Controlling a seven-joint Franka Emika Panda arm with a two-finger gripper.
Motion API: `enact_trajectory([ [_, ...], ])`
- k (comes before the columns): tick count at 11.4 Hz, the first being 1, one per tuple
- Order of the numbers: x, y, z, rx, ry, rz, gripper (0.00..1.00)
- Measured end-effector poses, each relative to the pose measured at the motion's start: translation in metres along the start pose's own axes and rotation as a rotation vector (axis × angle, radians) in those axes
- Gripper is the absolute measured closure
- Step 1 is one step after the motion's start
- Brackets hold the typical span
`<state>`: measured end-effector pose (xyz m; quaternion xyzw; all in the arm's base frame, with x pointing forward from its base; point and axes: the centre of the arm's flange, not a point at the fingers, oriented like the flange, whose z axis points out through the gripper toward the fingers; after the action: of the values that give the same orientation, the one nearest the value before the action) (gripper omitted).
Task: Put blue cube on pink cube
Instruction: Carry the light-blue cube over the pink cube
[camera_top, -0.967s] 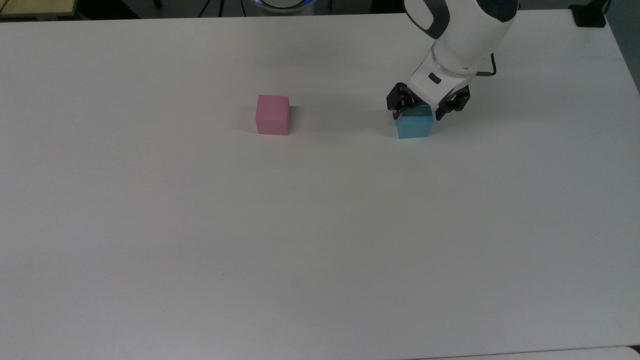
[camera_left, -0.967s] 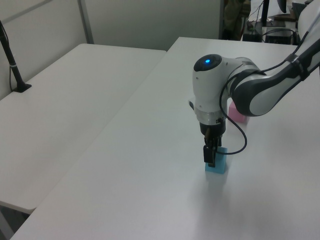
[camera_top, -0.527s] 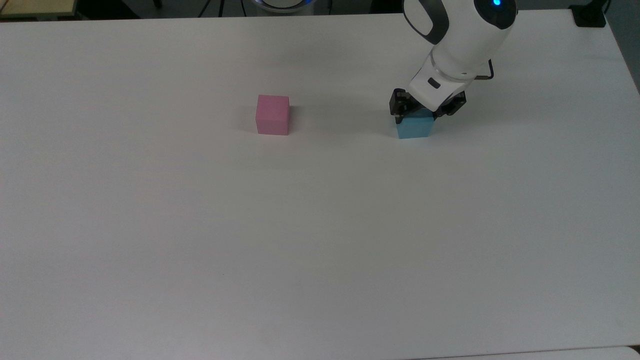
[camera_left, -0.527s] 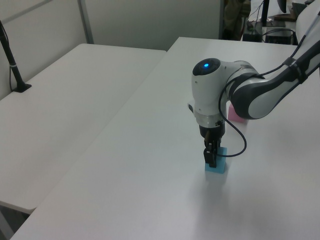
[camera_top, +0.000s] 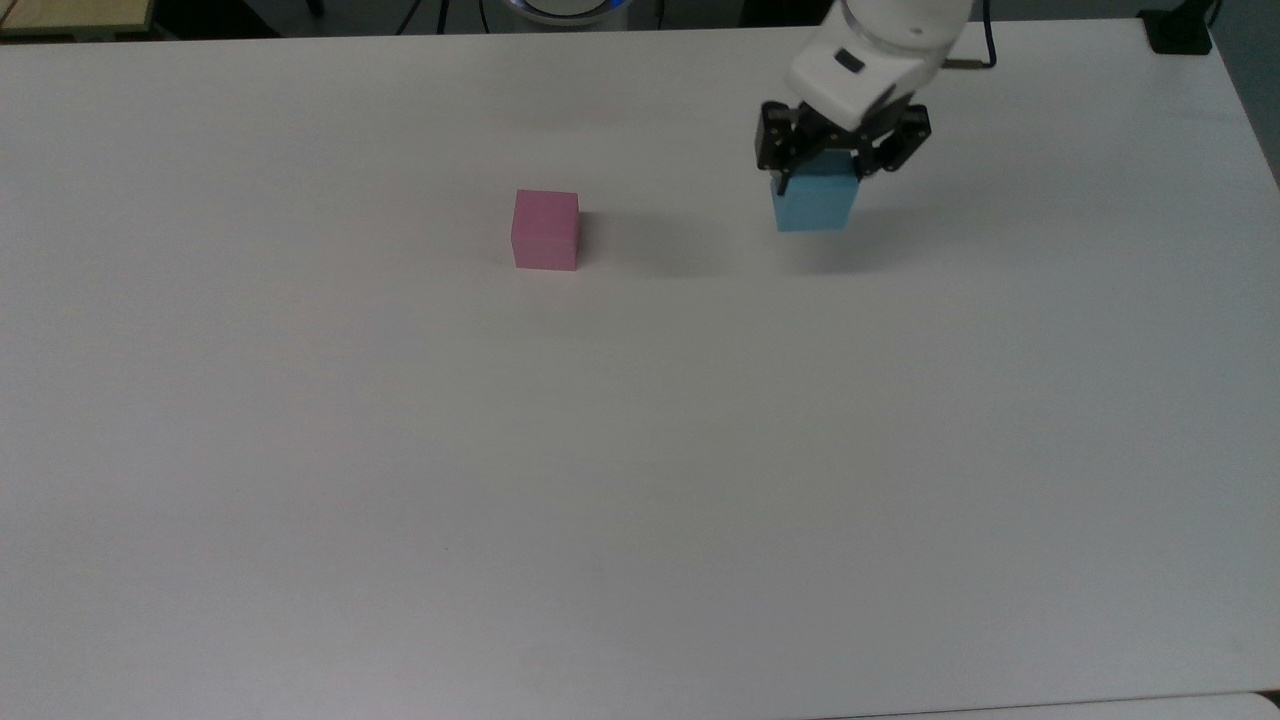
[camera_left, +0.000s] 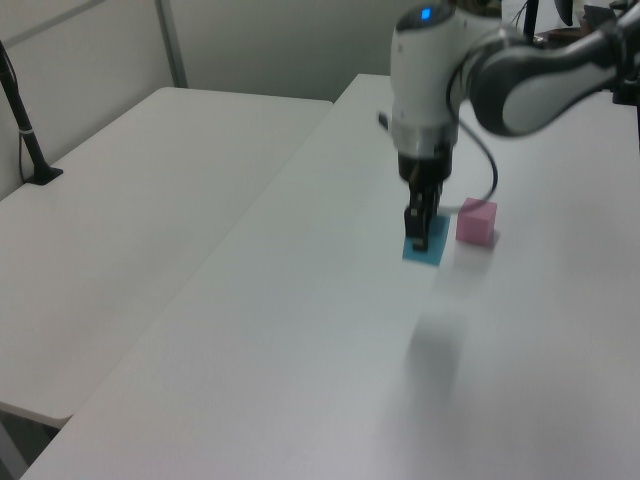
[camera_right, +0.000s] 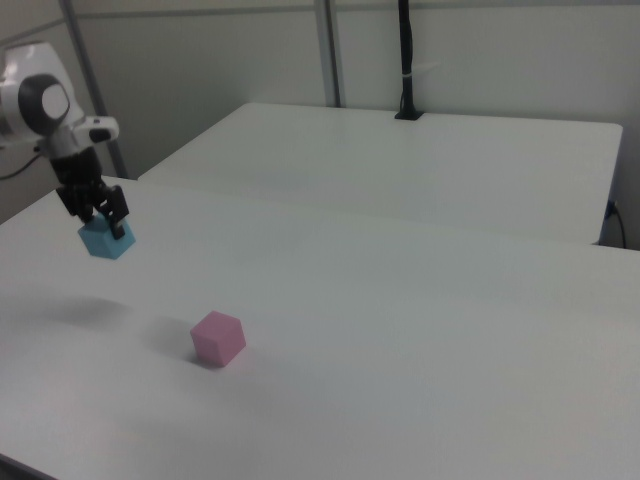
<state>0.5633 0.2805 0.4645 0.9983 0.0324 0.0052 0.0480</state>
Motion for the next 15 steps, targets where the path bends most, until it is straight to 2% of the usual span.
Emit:
enact_trajectory([
  [3, 0.012, 0.089, -0.035, -0.011, -0.030, 0.031, 0.37],
  [6, 0.023, 0.186, -0.028, -0.027, -0.077, 0.058, 0.37],
  [8, 0.023, 0.229, -0.017, -0.034, -0.100, 0.048, 0.37],
  [11, 0.015, 0.263, 0.016, -0.039, -0.153, 0.015, 0.37],
  [15, 0.000, 0.270, 0.059, -0.030, -0.094, -0.006, 0.37],
])
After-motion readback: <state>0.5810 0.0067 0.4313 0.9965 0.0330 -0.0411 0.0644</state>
